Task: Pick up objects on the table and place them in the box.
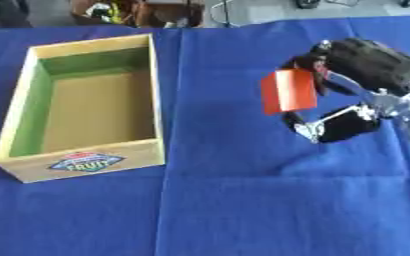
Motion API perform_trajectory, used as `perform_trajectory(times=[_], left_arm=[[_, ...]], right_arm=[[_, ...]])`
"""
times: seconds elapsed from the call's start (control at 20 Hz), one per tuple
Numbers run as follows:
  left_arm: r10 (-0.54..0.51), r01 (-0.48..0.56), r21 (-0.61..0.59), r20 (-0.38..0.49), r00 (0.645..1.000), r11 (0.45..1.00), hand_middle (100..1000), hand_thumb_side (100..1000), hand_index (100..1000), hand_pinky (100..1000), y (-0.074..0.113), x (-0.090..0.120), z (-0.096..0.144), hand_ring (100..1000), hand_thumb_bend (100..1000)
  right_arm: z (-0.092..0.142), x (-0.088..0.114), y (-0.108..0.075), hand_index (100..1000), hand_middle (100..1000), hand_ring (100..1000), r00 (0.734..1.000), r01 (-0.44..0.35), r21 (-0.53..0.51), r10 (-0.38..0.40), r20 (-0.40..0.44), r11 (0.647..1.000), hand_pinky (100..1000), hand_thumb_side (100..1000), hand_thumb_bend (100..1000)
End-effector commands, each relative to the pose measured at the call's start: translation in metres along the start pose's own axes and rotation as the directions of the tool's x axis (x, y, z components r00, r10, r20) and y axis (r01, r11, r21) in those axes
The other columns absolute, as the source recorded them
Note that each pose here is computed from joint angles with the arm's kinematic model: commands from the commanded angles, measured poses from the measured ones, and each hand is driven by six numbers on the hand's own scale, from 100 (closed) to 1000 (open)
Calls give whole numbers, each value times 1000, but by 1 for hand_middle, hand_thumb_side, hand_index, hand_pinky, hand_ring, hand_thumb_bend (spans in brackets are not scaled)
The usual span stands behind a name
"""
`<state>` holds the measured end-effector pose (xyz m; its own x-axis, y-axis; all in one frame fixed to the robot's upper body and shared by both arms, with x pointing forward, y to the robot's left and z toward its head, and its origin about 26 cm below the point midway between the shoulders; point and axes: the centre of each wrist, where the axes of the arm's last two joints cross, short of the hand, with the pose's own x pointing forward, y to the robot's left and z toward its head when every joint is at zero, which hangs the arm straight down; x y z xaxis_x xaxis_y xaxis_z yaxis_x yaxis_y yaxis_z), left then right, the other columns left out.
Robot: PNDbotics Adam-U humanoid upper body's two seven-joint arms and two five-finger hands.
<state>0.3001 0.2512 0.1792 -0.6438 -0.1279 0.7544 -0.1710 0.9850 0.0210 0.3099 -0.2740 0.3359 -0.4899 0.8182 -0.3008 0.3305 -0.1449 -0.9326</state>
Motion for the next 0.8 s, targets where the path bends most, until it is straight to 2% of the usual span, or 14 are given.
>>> perform_trajectory(times=[0.05,0.35,0.65,0.7,0.75,0.8], left_arm=[[0,0,-12,17,1000,1000,758,984,781,627,1,5,-1,770,100],[-5,5,-14,9,1000,1000,758,984,781,621,2,4,1,770,100],[-6,6,-20,3,1000,1000,758,984,781,617,2,4,2,770,100],[-6,6,-22,4,1000,1000,759,998,781,617,2,4,2,770,100],[-6,6,-24,4,1000,1000,759,983,781,617,1,4,1,770,100],[-6,6,-25,4,1000,1000,759,983,781,617,1,4,1,770,100]], right_arm=[[-13,-1,-13,306,280,488,1000,-11,-13,12,21,1000,564,269,100],[-58,2,-37,303,279,490,997,13,-47,-9,73,999,564,255,100],[-112,19,-55,313,280,490,993,21,-117,-7,116,993,563,241,100],[-121,23,-56,313,279,490,993,26,-121,-12,122,992,564,316,100],[-131,27,-56,313,279,490,992,32,-122,-17,127,992,564,242,100],[-138,29,-55,313,278,489,991,34,-121,-18,129,992,564,242,100]])
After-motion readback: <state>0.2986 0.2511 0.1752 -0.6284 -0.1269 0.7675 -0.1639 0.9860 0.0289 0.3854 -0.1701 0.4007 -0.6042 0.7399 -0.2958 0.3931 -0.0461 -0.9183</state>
